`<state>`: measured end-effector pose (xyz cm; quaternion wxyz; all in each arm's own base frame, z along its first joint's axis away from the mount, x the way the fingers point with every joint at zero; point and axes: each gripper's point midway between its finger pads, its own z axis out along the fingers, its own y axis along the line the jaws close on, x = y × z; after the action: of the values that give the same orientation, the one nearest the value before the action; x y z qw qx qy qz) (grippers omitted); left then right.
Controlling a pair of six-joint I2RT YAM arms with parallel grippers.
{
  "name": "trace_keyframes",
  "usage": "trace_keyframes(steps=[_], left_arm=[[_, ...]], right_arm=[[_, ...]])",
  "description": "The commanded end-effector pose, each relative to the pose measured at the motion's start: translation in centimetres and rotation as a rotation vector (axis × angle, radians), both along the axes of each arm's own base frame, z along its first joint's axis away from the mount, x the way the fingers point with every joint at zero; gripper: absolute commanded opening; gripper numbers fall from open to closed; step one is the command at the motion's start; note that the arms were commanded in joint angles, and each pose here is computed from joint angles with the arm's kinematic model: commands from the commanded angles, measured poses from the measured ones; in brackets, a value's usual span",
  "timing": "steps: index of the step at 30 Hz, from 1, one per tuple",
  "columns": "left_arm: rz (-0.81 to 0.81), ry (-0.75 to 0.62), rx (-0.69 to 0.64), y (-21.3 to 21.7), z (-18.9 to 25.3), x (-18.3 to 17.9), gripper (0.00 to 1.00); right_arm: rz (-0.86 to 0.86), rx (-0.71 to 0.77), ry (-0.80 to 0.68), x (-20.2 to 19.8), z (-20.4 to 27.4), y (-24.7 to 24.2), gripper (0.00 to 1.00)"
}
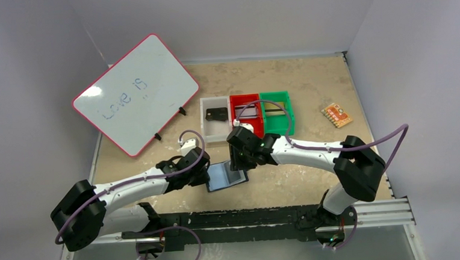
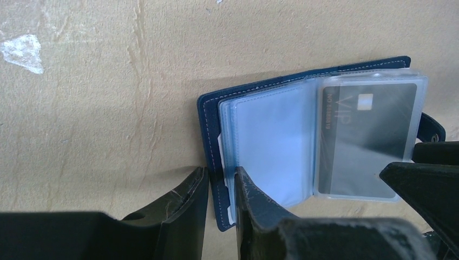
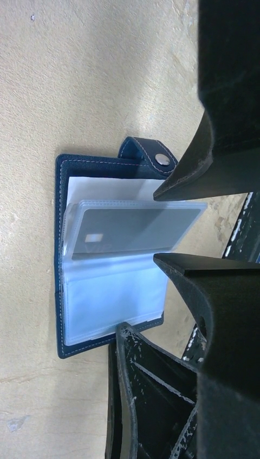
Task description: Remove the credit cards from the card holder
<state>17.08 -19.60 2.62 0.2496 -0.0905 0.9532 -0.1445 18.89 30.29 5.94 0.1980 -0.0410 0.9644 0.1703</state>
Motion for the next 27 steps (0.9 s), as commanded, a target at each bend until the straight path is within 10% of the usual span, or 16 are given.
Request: trace_keyframes(steps=[1, 27], left_arm=[[-0.025, -0.038, -0.039, -1.4, 1.4, 0.8, 0.23], [-0.038, -0.029, -0.039, -1.6, 1.3, 0.7, 0.22]], right_arm=[[-0.01, 0.002, -0.025, 0.7, 0.9, 0.5, 0.43], [-0.011, -0.061, 0.008, 0.6, -1.7, 0.2, 0.52]])
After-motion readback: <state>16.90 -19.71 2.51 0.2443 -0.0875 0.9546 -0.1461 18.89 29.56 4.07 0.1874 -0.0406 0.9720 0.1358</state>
